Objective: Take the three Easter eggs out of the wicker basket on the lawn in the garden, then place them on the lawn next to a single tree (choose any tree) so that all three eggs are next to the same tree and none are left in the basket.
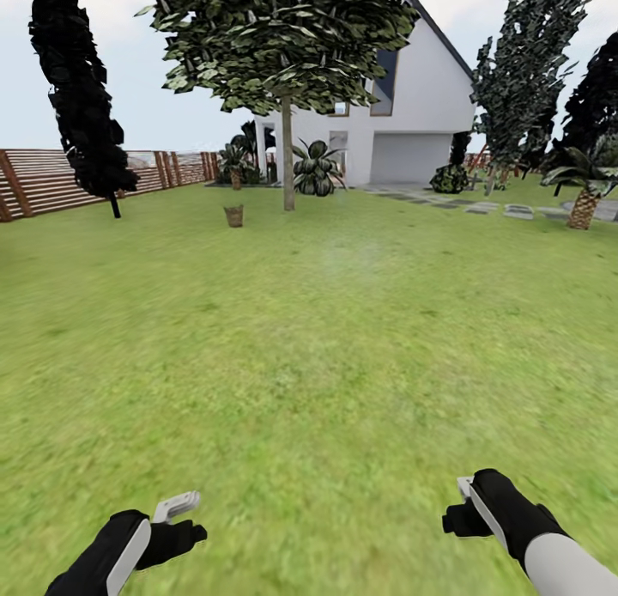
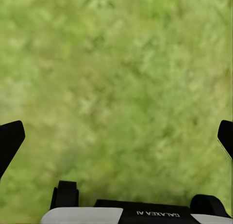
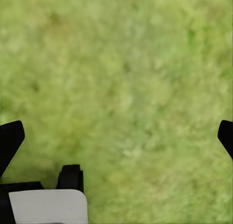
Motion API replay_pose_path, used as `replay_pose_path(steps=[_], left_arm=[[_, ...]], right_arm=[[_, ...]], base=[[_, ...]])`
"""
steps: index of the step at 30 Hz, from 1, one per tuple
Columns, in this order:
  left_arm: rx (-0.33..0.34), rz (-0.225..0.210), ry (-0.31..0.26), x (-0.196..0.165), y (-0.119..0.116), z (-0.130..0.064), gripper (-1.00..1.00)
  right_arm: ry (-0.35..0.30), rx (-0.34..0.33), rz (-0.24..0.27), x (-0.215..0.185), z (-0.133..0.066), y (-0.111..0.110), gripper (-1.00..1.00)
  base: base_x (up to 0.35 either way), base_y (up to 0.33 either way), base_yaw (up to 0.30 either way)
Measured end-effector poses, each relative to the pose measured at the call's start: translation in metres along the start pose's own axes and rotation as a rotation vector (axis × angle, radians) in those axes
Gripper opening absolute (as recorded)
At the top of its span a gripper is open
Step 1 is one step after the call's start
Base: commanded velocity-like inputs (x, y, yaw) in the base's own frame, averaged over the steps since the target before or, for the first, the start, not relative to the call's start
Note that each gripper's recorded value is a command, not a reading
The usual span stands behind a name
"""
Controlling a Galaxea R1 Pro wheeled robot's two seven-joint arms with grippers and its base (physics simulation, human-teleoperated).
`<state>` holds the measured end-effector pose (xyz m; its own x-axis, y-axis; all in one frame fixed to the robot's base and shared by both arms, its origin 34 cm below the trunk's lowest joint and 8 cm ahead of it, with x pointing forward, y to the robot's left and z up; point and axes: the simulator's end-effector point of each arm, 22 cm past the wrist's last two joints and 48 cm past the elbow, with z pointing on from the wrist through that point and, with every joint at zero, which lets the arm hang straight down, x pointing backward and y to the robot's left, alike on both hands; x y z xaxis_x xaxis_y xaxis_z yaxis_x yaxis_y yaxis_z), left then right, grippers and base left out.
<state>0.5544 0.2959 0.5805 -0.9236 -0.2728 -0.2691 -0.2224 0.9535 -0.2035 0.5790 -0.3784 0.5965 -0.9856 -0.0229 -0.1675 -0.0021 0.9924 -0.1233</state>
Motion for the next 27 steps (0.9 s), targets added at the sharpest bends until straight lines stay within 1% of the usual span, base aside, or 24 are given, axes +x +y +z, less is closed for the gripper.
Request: replay_pose_path(steps=[6,12,18,27], left_arm=[[0.0,-0.005,0.009,0.004,0.0,0.003,1.0],[-0.002,-0.007,0.019,0.007,0.001,0.006,1.0],[-0.003,-0.008,0.022,0.008,0.002,0.007,1.0],[0.0,-0.009,0.02,0.008,0.0,0.006,1.0]], right_arm=[[0.035,-0.011,-0.007,0.014,0.01,0.011,1.0],[0.047,-0.014,-0.01,0.019,0.015,0.016,1.0],[0.043,-0.022,-0.018,0.017,0.016,0.032,1.0],[0.038,-0.026,-0.02,0.015,0.015,0.036,1.0]], base=[[0.339,0.0,0.0],[0.34,0.0,0.0],[0.339,0.0,0.0],[0.339,0.0,-0.023]])
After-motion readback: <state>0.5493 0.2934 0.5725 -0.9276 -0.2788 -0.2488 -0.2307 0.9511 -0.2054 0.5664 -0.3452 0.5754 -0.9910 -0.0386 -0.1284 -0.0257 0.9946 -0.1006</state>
